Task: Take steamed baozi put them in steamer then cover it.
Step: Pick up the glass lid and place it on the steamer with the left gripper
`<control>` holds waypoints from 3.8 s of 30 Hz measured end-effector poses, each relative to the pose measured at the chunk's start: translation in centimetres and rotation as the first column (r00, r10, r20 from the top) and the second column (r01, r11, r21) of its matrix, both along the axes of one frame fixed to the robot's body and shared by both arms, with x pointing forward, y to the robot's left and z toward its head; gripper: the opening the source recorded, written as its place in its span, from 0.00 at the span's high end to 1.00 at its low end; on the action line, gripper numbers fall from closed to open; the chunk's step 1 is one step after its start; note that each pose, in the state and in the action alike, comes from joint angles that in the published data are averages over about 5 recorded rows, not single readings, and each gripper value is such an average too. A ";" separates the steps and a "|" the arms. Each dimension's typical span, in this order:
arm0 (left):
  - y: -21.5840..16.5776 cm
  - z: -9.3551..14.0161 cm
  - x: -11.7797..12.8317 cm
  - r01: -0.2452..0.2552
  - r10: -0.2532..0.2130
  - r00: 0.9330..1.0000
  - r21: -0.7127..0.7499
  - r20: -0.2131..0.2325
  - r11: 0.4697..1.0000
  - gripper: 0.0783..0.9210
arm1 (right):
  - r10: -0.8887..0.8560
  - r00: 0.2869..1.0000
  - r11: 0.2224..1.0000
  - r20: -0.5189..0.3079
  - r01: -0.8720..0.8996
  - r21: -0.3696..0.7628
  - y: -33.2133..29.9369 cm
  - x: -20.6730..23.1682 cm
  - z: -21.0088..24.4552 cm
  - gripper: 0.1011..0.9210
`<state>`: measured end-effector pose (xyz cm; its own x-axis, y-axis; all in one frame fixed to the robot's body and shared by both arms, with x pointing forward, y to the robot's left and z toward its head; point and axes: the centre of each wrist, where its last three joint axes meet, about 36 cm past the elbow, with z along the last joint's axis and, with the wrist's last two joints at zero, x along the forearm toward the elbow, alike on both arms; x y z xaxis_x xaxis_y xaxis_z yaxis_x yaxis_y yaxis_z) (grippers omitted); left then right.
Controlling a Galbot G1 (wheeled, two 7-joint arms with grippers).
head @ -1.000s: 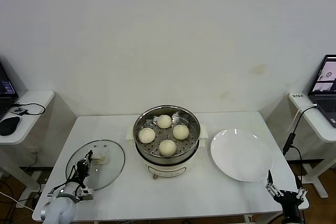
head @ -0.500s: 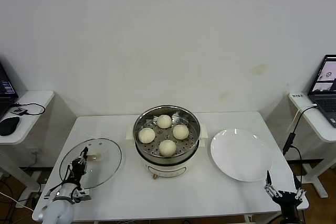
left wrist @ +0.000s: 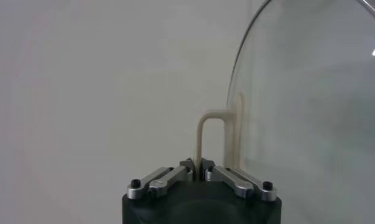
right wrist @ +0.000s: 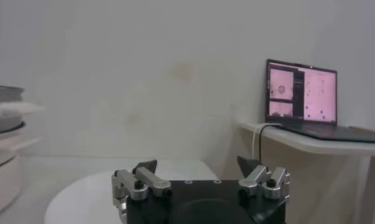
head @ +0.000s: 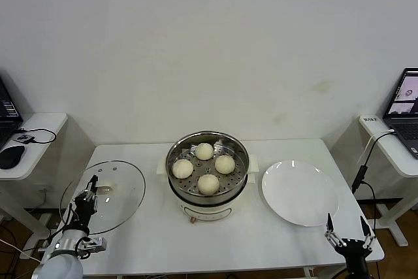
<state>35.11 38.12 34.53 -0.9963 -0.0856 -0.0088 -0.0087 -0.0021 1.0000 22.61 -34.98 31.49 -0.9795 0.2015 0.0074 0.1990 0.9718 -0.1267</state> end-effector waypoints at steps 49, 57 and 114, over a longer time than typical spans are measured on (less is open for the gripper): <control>-23.8 11.1 6.9 0.177 -0.175 0.984 -0.089 0.038 0.980 0.92 | 0.134 0.989 0.983 -0.062 -0.141 -0.115 6.2 1.3 -2.6 0.12; -27.1 10.3 7.7 0.140 -0.140 0.990 -0.088 0.005 0.986 0.92 | 0.145 0.987 0.981 -0.071 -0.153 -0.120 6.6 1.5 -2.9 0.12; -33.2 8.6 8.6 0.125 -0.129 0.990 -0.073 -0.051 0.989 0.63 | 0.184 0.977 0.973 -0.104 -0.196 -0.119 7.6 1.0 -4.1 0.12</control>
<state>43.70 4.88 43.15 -0.9979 0.0429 0.0483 0.0510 0.0650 0.9966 23.65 -27.37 27.38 -0.9963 0.0165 0.0847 -0.0062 0.9652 -0.2615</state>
